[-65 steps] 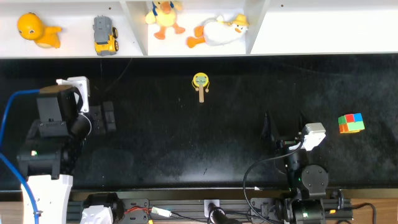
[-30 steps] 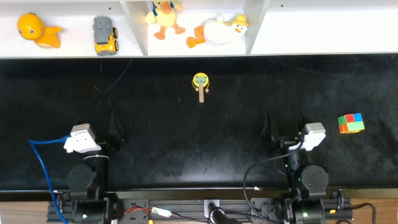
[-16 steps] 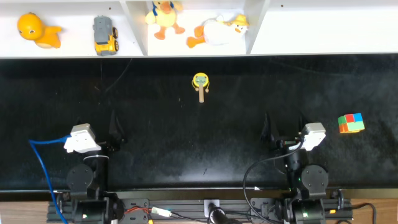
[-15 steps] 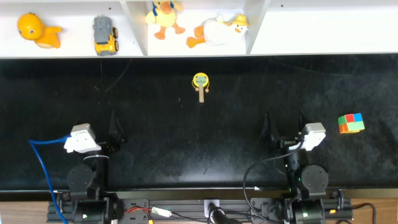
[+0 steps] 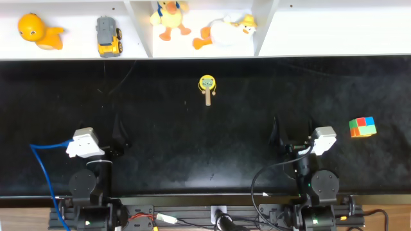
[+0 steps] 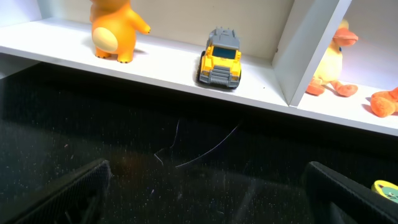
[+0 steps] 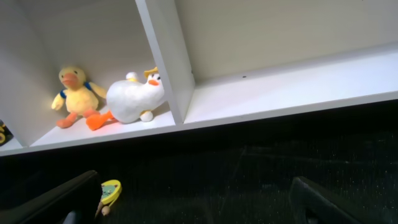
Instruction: Store Toys
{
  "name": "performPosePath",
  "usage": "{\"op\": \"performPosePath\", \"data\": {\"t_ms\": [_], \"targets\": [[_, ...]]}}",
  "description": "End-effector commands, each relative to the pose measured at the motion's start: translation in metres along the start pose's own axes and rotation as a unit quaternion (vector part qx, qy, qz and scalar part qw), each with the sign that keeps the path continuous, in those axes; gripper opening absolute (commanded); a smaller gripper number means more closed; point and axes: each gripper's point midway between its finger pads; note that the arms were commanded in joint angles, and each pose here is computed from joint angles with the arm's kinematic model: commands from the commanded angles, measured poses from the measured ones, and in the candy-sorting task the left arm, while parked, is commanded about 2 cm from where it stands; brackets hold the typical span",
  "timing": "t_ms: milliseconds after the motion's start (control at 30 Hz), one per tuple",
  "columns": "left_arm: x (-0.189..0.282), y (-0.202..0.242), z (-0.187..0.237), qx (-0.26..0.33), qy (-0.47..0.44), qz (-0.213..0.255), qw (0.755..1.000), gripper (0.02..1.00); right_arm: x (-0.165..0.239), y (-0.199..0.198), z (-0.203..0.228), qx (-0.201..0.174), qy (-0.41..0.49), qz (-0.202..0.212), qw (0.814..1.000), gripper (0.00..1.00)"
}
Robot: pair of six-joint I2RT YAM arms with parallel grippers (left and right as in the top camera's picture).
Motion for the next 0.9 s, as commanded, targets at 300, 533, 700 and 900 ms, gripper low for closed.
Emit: {"op": "performPosePath", "data": {"t_ms": [300, 533, 700, 900], "targets": [[0.0, 0.0, -0.001, -0.005, -0.006, 0.001, 1.0, 0.998, 0.0, 0.002, 0.004, 0.002, 0.001, -0.006, 1.0, 0.993], [0.0, 0.0, -0.001, -0.005, -0.006, 0.001, 1.0, 0.998, 0.0, 0.003, 0.004, -0.127, 0.003, -0.009, 0.992, 0.996], [0.0, 0.0, -0.001, -0.005, -0.006, 0.001, 1.0, 0.998, 0.0, 0.018, 0.004, -0.319, 0.018, -0.048, 0.946, 0.996], [0.0, 0.0, -0.001, -0.005, -0.006, 0.001, 1.0, 0.998, 0.001, 0.019, 0.003, -0.335, 0.02, -0.052, 0.941, 0.993]]}}
Point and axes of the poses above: each gripper's point midway between its finger pads, its own x axis back along the fingers, its own y axis along the line the jaws close on, z = x × y, and after that the axes turned 10 degrees about x, right-handed
